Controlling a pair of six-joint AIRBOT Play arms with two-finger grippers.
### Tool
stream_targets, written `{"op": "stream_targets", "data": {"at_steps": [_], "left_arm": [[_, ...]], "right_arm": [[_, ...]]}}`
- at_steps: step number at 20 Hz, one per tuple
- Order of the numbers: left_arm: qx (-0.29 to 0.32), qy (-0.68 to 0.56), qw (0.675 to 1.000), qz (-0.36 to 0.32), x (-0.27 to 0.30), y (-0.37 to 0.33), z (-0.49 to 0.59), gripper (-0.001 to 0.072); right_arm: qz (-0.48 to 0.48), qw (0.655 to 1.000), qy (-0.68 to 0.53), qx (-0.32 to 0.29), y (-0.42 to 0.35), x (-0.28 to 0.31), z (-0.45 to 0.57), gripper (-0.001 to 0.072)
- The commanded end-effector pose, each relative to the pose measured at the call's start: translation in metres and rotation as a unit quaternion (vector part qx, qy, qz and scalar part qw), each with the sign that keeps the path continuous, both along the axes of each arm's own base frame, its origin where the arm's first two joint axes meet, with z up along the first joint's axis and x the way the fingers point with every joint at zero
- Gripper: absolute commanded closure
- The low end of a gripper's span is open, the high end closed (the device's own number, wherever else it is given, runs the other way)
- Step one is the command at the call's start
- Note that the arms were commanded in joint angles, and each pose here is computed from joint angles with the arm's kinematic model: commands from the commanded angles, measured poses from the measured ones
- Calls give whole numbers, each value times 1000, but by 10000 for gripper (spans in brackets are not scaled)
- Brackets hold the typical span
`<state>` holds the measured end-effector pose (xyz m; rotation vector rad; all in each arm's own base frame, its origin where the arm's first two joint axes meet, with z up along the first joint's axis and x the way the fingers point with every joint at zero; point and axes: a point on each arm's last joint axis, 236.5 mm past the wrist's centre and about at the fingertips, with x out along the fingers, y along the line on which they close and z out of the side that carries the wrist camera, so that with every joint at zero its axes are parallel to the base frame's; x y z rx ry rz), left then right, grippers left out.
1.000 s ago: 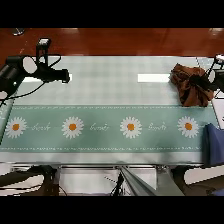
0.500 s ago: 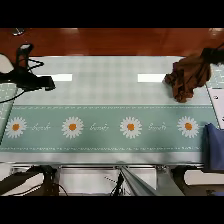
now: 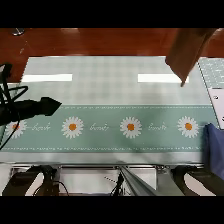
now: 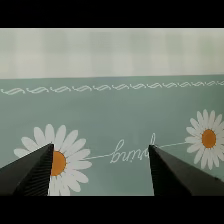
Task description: Fold the shirts.
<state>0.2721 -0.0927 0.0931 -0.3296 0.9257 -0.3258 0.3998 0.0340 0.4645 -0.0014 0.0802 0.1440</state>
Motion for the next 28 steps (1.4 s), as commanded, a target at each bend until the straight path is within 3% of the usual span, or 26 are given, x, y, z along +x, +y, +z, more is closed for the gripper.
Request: {"op": "stream_targets", "data": {"at_steps": [1, 7, 11, 14, 15, 17, 20, 22, 25, 28], "left_arm": [[-21, -1, 1000, -4, -13, -8, -6, 4], [-10, -4, 1000, -14, -8, -7, -11, 6], [-12, 0, 1000, -13, -8, -7, -13, 5], [-47, 10, 999, -14, -10, -19, -12, 5], [-57, 15, 998, -16, -10, -23, -13, 5], [-55, 20, 998, -19, -10, -23, -16, 5], [-40, 20, 998, -36, -12, -22, -19, 5], [-41, 43, 997, -49, -23, -26, -24, 5], [-44, 104, 990, -80, -52, -33, -39, 5], [-112, 182, 973, -86, -77, -57, -65, 5]], "right_arm": [[100, 994, -34, 7, 59, -66, 38, 685], [242, 939, 244, -17, 159, -77, -147, 685], [289, 885, 363, 51, 247, -85, -291, 685], [307, 843, 434, 87, 316, -95, -370, 684], [309, 831, 451, 103, 335, -96, -388, 654], [301, 810, 483, 142, 356, -94, -416, 102], [284, 807, 495, 148, 321, -72, -410, 94], [252, 823, 490, 139, 256, -47, -384, 94], [117, 859, 489, 98, 104, -33, -364, 94], [-7, 857, 505, 101, 3, -68, -386, 94]]}}
